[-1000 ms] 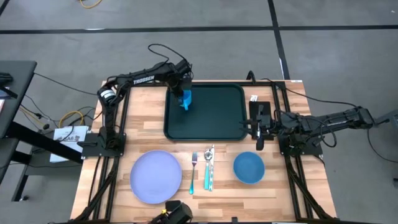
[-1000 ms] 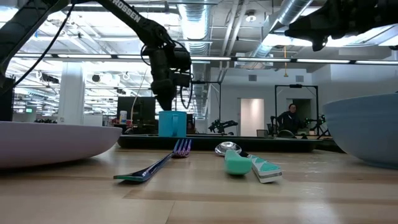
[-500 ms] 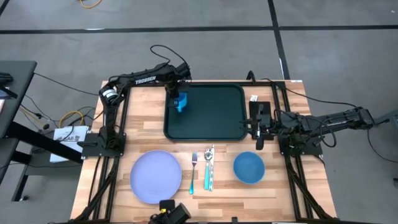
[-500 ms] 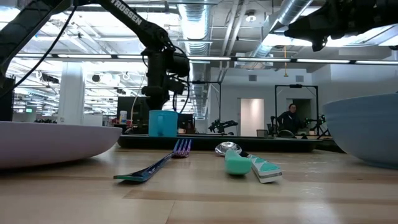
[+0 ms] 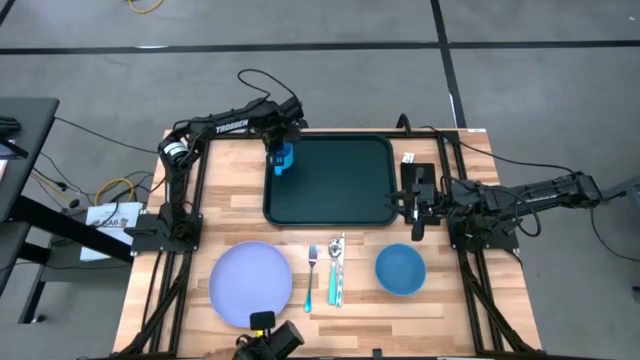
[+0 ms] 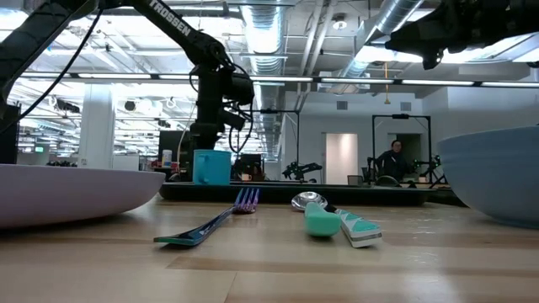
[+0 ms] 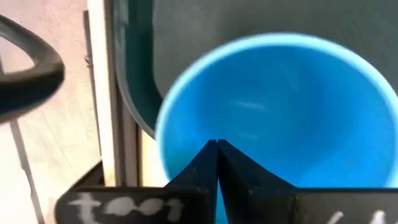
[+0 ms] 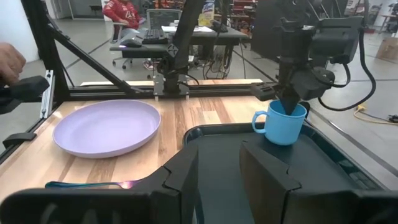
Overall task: Set up tray
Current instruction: Put the blue mug on the black serving tray
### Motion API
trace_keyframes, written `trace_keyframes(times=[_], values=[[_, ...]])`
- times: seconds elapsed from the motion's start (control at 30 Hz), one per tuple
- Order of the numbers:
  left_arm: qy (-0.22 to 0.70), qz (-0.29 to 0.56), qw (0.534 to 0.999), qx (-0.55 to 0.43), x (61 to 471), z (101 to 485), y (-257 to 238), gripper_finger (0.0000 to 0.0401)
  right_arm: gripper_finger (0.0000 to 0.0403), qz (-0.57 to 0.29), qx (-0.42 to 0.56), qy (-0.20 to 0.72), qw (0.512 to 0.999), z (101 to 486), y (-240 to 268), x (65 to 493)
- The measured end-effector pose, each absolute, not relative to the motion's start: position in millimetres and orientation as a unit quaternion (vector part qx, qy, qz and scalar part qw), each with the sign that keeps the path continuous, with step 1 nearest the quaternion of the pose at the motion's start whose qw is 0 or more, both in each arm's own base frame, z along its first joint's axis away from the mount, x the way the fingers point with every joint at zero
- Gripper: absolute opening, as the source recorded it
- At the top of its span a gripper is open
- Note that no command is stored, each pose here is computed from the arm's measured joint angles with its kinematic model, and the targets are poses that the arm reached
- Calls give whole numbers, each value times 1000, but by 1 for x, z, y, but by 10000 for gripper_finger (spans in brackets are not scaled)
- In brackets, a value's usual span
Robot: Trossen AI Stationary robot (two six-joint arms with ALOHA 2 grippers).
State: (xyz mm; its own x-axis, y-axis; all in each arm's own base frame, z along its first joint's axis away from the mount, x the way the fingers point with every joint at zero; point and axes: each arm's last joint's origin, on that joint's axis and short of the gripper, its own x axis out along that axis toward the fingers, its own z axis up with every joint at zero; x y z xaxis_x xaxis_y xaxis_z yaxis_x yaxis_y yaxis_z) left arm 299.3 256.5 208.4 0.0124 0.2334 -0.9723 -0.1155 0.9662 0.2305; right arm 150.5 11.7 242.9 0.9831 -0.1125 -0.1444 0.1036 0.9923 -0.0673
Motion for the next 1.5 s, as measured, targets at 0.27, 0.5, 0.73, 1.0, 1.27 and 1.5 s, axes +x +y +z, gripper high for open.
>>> trace_keyframes(times=[0.27, 0.5, 0.73, 1.0, 1.27, 1.5], values=[[664, 142, 732, 56, 305, 210, 261, 0, 107, -54, -30, 74, 995, 243, 12, 150], [659, 154, 734, 53, 302, 210, 268, 0, 107, -54, -30, 74, 995, 243, 12, 150], [652, 167, 737, 54, 300, 211, 273, 0, 107, -54, -30, 74, 995, 243, 12, 150], [652, 177, 733, 82, 301, 212, 276, 0, 107, -54, -30, 74, 995, 243, 12, 150], [652, 180, 731, 87, 301, 213, 278, 0, 107, -54, -30, 74, 995, 243, 12, 150], [658, 182, 724, 98, 300, 213, 278, 0, 107, -55, -30, 74, 995, 243, 12, 150]])
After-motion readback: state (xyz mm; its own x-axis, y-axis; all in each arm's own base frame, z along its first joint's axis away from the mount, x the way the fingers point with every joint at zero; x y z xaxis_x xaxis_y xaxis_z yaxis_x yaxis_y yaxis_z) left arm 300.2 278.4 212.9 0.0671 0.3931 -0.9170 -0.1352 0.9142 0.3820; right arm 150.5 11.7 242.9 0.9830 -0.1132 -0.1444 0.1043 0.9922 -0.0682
